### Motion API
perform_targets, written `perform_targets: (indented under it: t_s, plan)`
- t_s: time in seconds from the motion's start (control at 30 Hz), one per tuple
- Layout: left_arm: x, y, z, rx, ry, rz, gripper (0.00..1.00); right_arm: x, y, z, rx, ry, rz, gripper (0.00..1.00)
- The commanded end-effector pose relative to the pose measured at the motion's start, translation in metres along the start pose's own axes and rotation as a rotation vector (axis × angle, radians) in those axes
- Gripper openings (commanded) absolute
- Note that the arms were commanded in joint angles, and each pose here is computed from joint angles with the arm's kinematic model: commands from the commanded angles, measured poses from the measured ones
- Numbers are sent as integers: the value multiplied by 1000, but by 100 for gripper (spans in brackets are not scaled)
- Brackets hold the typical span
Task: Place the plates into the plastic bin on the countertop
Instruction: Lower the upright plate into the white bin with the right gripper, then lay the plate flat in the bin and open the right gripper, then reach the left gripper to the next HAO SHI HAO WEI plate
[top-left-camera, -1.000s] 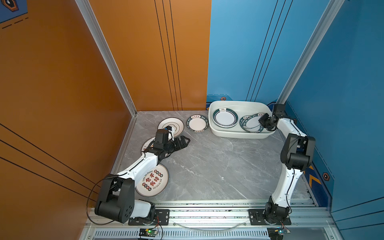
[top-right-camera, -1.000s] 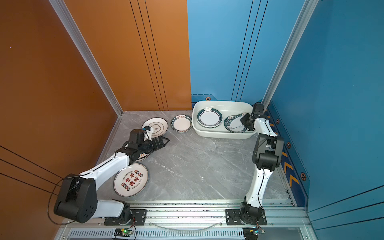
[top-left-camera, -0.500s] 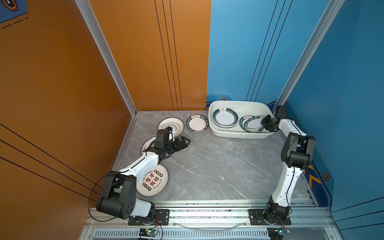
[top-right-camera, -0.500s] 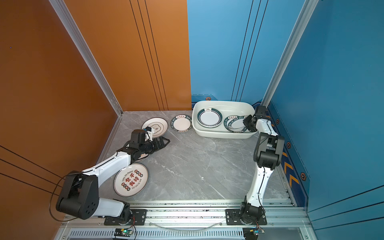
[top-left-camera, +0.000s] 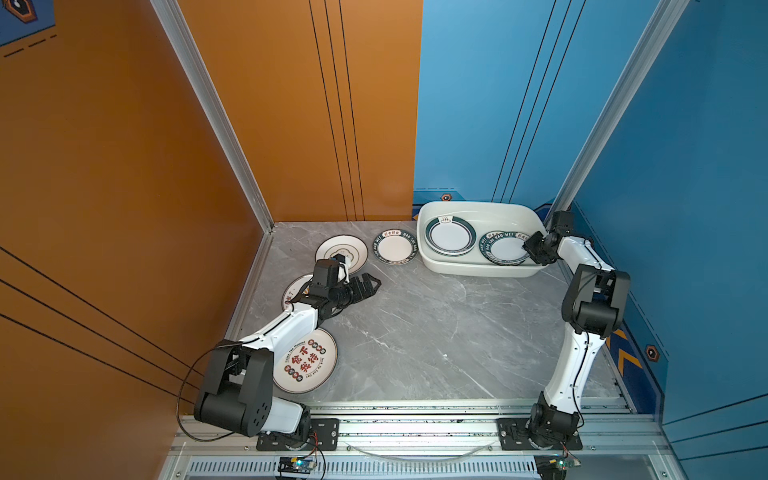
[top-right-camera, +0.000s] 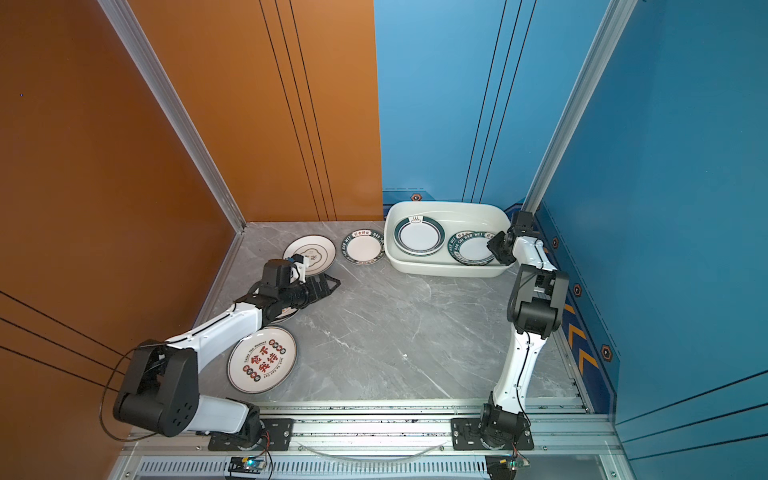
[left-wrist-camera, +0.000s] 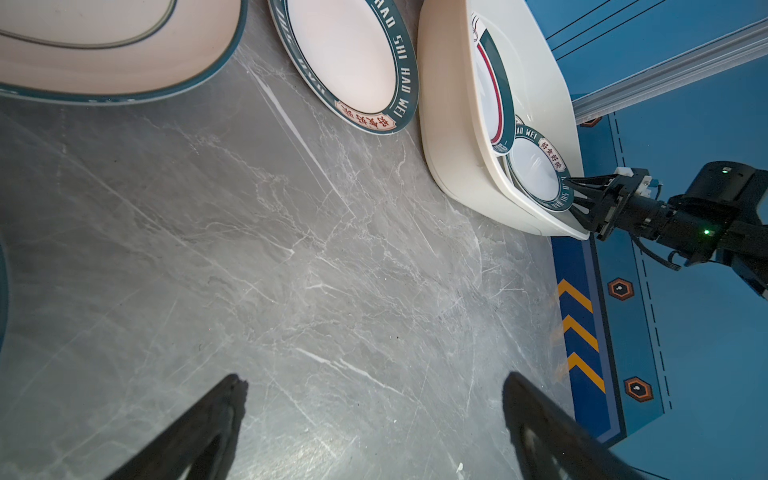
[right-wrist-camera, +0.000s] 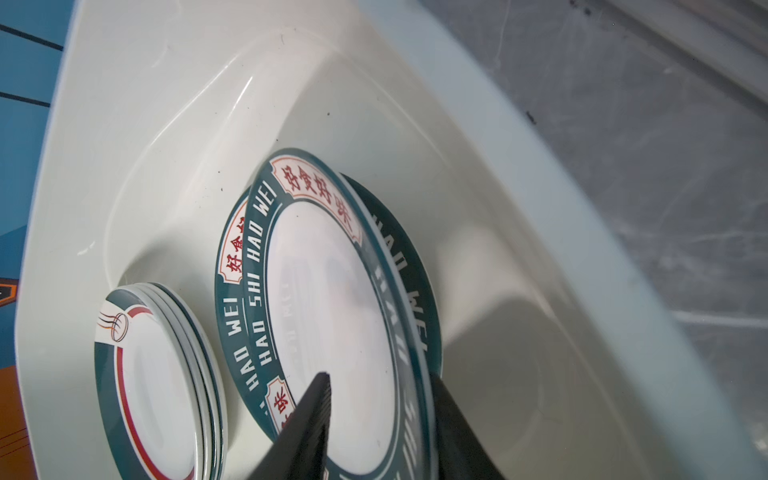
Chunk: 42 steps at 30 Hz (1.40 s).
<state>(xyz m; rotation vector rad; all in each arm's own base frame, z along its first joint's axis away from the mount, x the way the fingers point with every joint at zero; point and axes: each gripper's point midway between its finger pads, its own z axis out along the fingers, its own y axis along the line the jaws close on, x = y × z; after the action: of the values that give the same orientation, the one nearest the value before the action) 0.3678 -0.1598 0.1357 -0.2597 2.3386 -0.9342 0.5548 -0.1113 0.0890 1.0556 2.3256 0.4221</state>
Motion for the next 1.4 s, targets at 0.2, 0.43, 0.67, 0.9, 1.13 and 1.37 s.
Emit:
perform_targets:
  t_s: [0.2,0.43,0.67,0.9,1.13,1.37]
  plan:
    - [2,0,0,14,12,9,98,4,-6,-2,92,5,-65,40]
    - [2,1,0,13,11,11,98,8,-8,5,98,21,-66,40]
    - [3,2,1,9,14,9,98,8,-7,3,91,20,-70,40]
    - [-5,9,14,-15,0,-15,98,2,26,-35,-2,-65,-102,40]
    - [-17,17,44,-65,-46,-107,98,19,56,-96,-81,-144,-169,40]
    - [-20,15,81,-108,-73,-159,100,57,60,-124,-144,-147,-197,40]
